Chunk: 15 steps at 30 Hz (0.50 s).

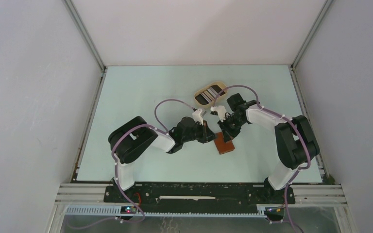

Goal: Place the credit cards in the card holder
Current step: Close the card holder at the center of the board.

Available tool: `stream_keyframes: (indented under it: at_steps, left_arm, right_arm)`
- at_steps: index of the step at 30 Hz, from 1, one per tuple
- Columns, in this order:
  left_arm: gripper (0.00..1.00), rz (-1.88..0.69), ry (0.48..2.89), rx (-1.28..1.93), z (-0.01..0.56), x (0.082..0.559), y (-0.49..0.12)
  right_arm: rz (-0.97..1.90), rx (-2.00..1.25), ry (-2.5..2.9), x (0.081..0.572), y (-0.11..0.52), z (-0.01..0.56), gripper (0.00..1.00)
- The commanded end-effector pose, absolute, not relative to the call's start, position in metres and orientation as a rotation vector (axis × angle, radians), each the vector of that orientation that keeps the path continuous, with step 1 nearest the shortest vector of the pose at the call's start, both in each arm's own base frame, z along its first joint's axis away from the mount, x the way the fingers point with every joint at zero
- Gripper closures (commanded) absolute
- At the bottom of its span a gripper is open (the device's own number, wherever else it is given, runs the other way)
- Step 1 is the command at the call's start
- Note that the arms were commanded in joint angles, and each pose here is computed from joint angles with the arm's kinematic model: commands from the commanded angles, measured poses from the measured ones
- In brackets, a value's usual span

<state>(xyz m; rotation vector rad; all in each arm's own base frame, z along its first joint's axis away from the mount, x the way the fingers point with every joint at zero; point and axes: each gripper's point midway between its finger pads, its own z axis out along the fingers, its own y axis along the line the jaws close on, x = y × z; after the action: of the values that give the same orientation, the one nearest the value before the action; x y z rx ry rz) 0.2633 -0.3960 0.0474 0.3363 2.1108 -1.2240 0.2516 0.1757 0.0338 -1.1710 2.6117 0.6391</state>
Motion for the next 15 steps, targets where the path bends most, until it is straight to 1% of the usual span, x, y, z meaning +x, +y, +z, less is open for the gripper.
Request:
stream_keyframes:
  at_steps: [1,3,7,9,12,15]
  left_arm:
    - [0.98,-1.237,2.010,0.338,0.072,0.270,-0.393]
    - [0.98,-1.244,2.001,0.341,0.074,0.269,-0.394]
    - [0.97,-1.261,1.979,0.350,0.078,0.267,-0.394]
    - [0.96,-1.266,1.963,0.351,0.081,0.267,-0.394]
    - [0.91,-1.277,1.935,0.359,0.087,0.265,-0.392]
    - [0.83,-1.284,1.897,0.364,0.095,0.263,-0.390]
  right_arm:
    - [0.575,-1.194,2.630,0.256,0.171,0.021,1.00]
    - [0.611,-1.204,2.610,0.255,0.175,0.026,1.00]
    - [0.709,-1.229,2.538,0.250,0.184,0.044,0.79]
    - [0.768,-1.239,2.490,0.247,0.189,0.056,0.73]
    - [0.817,-1.272,2.411,0.243,0.192,0.074,0.68]
    - [0.823,-1.314,2.347,0.241,0.191,0.086,0.66]
